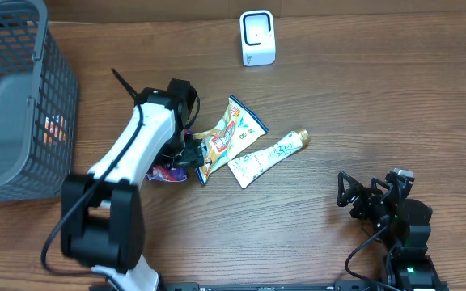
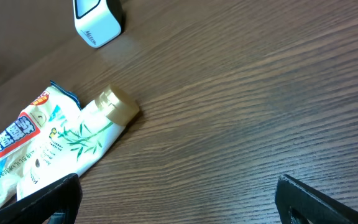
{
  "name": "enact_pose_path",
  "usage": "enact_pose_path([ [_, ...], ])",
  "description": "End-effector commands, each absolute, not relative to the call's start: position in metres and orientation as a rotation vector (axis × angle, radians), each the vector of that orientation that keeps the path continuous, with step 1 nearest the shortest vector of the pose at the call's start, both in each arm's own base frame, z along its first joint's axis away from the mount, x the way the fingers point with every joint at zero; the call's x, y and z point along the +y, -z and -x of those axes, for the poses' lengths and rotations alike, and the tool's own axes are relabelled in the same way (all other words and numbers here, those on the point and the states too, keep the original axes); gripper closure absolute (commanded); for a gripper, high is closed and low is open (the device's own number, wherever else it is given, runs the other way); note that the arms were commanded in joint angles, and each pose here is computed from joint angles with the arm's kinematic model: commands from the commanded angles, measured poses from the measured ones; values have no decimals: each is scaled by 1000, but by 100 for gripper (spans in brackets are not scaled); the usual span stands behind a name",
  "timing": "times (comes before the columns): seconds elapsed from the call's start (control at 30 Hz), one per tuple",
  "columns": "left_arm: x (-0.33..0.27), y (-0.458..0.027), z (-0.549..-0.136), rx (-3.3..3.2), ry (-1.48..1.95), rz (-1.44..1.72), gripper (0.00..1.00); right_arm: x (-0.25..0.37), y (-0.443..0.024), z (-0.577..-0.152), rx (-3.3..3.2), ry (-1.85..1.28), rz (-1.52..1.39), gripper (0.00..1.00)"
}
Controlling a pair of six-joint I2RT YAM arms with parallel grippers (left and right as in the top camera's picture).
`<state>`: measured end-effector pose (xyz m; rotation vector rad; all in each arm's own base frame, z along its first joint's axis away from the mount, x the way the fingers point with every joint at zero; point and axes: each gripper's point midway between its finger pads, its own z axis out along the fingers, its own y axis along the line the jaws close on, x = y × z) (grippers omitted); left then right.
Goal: Scan the item barcode
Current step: 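Carry the pink-purple bag out and drop it beside the snack bag, then return the left gripper into the basket and grasp the orange tissue pack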
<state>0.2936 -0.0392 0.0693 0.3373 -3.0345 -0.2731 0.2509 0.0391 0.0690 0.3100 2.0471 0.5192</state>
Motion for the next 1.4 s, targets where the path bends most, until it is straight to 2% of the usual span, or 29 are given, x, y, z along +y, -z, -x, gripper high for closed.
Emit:
enact_pose_path([
  [0.0, -44, -122, -308, -3199, 199, -379, 0, 39, -66, -250, 2051, -520, -313, 0],
  [0.23, -37, -227, -324, -3472, 131, -464, 0, 39, -66, -250, 2051, -520, -313, 0],
  [0.33, -22, -283, -333, -3620, 175, -600, 0, 39, -65, -249, 2052, -521, -313, 0],
  [0.43, 8, -334, -337, -3705, 220, -900, 0, 42, -66, -249, 2055, -542, -301, 0],
  [0.47, 32, -358, -337, -3721, 221, -1095, 0, 43, -66, -248, 2056, -548, -297, 0],
  [0.63, 106, -394, -323, -3619, 188, -1603, 0, 43, -66, -248, 2056, -548, -297, 0],
  [0.8, 187, -390, -288, -3254, 135, -2220, 0, 43, -66, -248, 2056, -548, -297, 0],
  [1.0, 251, -364, -260, -2771, 127, -2680, 0, 43, -64, -247, 2066, -547, -301, 0],
  [1.2, 283, -317, -267, -2269, 15, -2954, 0, 43, -63, -247, 2070, -547, -302, 0],
  [1.37, 300, -279, -297, -2140, -78, -2968, 0, 43, -60, -245, 2082, -547, -306, 0],
])
